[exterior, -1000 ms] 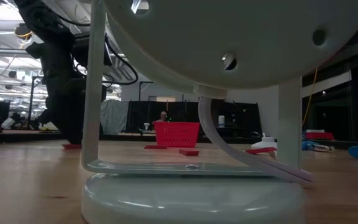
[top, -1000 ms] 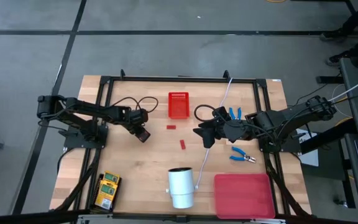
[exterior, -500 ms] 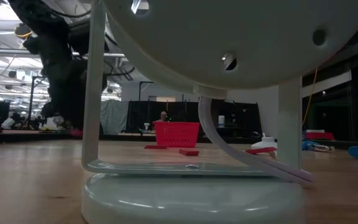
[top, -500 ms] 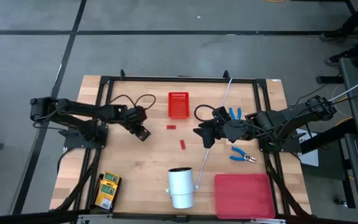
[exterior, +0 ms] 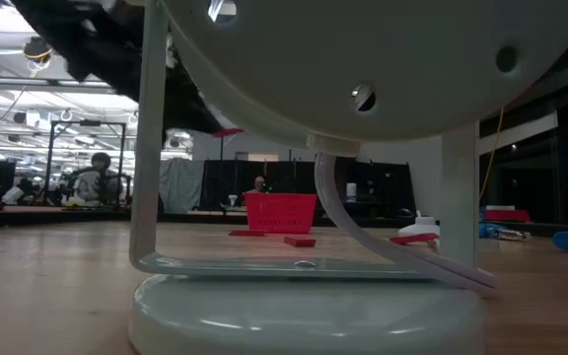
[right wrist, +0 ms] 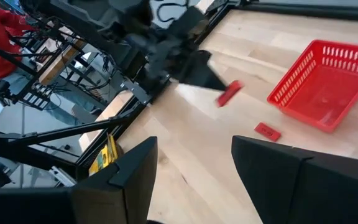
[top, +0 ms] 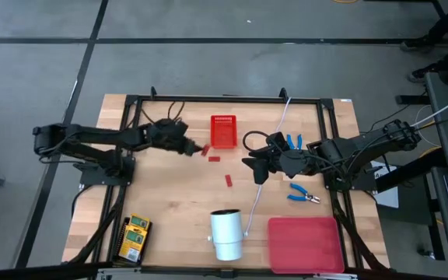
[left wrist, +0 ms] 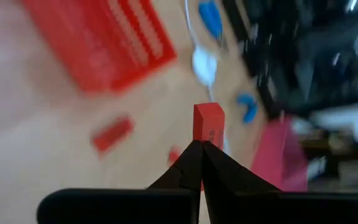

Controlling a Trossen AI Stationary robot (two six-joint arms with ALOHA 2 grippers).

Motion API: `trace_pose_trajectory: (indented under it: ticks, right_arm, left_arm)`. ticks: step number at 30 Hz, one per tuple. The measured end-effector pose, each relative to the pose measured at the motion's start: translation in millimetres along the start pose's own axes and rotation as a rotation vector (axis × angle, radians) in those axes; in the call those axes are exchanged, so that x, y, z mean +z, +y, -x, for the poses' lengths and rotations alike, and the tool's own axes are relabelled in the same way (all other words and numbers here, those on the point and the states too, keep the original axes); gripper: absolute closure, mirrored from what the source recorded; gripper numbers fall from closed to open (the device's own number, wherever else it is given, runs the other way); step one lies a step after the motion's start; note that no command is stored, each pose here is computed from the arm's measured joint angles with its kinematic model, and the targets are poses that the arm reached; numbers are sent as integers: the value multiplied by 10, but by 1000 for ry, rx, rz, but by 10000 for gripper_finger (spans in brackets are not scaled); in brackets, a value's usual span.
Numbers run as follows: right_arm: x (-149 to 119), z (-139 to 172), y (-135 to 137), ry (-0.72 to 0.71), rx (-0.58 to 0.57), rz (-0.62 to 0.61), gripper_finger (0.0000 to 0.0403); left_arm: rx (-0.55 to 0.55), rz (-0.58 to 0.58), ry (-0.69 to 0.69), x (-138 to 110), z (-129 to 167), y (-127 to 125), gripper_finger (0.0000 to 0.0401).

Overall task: Pick & Place School Supplies
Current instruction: Put the red eraser into the red bin

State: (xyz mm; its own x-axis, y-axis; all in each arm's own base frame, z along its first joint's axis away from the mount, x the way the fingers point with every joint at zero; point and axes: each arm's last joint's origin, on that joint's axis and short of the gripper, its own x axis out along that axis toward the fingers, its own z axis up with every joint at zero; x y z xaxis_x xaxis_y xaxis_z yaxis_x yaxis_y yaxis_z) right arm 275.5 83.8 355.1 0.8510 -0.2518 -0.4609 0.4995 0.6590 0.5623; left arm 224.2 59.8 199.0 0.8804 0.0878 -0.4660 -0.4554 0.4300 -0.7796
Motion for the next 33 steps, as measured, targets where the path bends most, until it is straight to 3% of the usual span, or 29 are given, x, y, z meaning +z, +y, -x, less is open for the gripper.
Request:
trace_pose_trajectory:
  ticks: [8, 13, 20, 24, 26, 29, 33]
  right_arm:
    - [3, -1, -2, -7, -4, 9, 191]
    - [20, 24, -4, -16, -2, 8, 191]
    - [82, 148, -9, -76, -1, -4, 191]
    - [90, 189, -6, -89, 1, 8, 191]
    - [89, 189, -5, -84, 4, 16, 191]
    - [87, 188, -4, -77, 8, 25, 191]
    - [91, 189, -6, -92, -1, 23, 191]
  left_arm:
    - [36, 12, -85, 451, -515, -5, 399]
    - [51, -96, -93, 709, -806, -40, 398]
    - [-57, -227, -11, 819, -768, -156, 334]
    - [-195, -451, 281, 603, -573, -277, 302]
    - [-180, -568, 426, 364, -494, -324, 298]
    - [-34, -822, 531, 8, -432, -389, 298]
    - [212, -1041, 429, -305, -482, -457, 297]
